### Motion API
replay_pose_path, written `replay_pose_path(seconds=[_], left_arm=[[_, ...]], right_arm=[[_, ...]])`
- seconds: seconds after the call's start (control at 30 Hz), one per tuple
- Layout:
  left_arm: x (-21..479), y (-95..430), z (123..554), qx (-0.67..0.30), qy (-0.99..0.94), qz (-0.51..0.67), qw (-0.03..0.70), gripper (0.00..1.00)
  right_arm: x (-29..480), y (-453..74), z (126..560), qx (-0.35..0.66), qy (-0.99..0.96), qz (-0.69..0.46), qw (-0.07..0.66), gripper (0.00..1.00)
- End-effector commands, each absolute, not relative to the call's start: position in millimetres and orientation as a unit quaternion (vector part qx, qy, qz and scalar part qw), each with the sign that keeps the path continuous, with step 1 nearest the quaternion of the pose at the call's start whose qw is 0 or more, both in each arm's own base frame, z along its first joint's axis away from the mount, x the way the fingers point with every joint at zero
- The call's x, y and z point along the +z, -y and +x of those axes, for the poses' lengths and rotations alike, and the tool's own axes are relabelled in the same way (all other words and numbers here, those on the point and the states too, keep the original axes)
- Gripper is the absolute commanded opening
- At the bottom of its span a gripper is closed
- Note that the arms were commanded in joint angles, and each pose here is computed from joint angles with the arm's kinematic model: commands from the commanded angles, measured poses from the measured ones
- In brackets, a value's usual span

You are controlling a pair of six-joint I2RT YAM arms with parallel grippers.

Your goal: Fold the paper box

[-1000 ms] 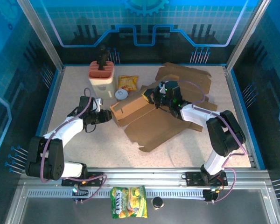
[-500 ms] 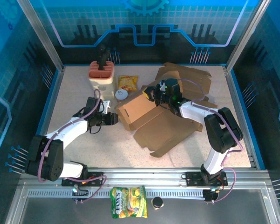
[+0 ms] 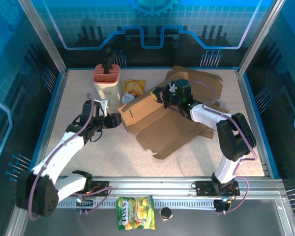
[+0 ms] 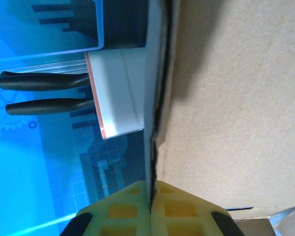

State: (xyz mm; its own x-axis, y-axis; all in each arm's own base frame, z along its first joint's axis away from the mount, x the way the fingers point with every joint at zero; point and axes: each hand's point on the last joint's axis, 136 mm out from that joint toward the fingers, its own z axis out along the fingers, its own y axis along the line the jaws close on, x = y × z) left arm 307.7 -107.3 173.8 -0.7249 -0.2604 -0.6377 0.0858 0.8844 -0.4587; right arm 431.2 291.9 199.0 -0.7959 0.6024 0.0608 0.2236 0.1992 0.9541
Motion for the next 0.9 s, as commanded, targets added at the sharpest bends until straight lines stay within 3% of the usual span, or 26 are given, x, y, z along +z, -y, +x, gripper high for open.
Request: replay_pose_path(seconds=[0.0,0.1,0.23,0.33,0.87], left_arm=[[217.2,97.0,299.7,-0.258,-0.872,-0.116,0.398,0.65],[226.2,92.2,304.9,-0.249,-0.878,-0.137,0.385,0.69],[224.9,109.4,325.0,-0.246,-0.909,-0.105,0.319,0.56],[213.3,103.8,335.7,-0.195,-0.934,-0.084,0.286,0.53],[177.5,130.3,346.2,-0.176,-0.957,0.034,0.228,0.63]], right_arm=[[228.5,-285.5,438.9,0.583,-0.741,0.277,0.183,0.0],[229.8,-286.3,440.6,0.585,-0.739,0.28,0.182,0.0],[229.7,-287.2,442.3,0.586,-0.737,0.284,0.179,0.0],[229.8,-286.9,442.6,0.586,-0.736,0.287,0.18,0.0],[228.0,-288.0,443.7,0.595,-0.728,0.294,0.173,0.0]])
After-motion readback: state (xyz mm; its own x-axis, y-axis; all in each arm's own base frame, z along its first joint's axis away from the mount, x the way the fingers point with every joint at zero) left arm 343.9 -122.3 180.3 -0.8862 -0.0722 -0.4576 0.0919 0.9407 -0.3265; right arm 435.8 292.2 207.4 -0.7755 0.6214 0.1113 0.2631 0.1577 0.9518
